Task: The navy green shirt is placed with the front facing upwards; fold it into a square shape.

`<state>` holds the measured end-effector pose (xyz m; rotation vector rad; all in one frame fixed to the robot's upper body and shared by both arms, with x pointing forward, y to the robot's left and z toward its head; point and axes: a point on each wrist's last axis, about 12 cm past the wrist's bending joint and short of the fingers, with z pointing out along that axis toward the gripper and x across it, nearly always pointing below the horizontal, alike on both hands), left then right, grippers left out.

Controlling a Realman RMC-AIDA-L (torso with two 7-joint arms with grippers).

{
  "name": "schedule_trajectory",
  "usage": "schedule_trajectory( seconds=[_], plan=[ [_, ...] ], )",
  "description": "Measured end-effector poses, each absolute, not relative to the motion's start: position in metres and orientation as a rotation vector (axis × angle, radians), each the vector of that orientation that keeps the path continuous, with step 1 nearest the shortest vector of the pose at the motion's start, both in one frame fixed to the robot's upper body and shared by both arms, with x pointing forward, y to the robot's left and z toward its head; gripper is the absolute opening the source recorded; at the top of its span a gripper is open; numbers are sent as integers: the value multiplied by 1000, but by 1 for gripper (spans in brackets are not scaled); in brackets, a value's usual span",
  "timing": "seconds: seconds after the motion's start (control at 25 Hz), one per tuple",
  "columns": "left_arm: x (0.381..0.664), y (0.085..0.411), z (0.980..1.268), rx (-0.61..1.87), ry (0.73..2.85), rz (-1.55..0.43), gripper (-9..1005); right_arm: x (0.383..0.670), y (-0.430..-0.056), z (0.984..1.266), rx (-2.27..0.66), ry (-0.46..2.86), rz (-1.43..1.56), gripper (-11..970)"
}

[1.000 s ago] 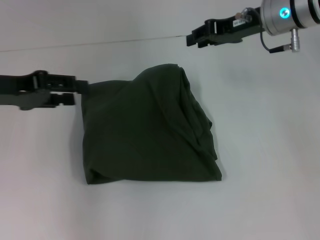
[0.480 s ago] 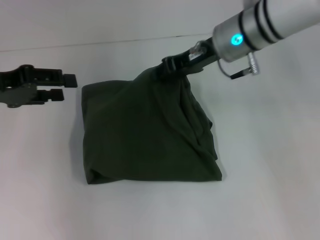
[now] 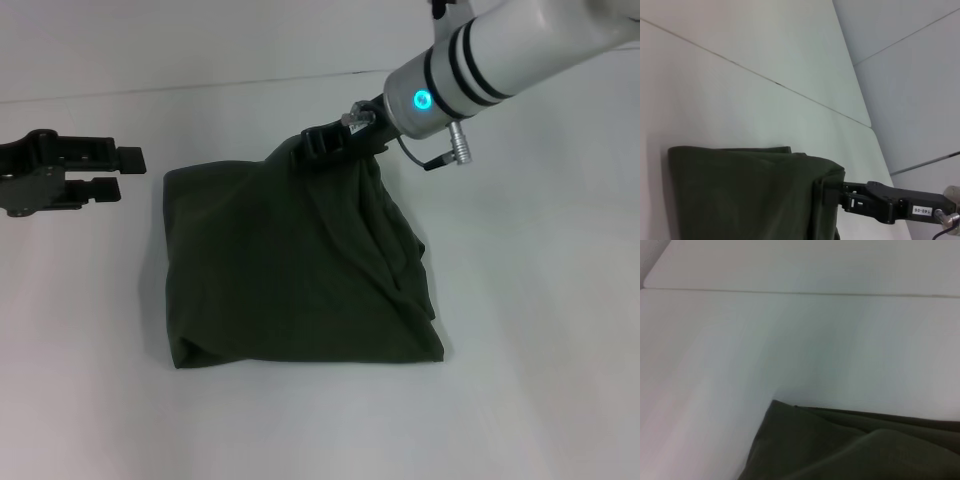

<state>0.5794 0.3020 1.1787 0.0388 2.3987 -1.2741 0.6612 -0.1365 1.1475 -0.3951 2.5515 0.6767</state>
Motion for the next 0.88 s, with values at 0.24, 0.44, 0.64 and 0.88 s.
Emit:
schedule_trajectory(
  seconds=[0.24, 0.44, 0.64, 0.88],
  plan=[
    [579, 302, 1178, 43, 2397, -1274, 627, 663, -133, 1144, -389, 2554, 644, 362],
    [579, 302, 1178, 42, 2396, -1272, 627, 663, -132, 1141, -386, 2561, 633, 360],
    [579, 301, 1178, 44, 2395, -1274, 627, 664, -133, 1140, -376, 2562, 620, 358],
    [579, 301, 1178, 45, 2394, -1275, 627, 664, -131, 1138, -384, 2589, 574, 356]
  ],
)
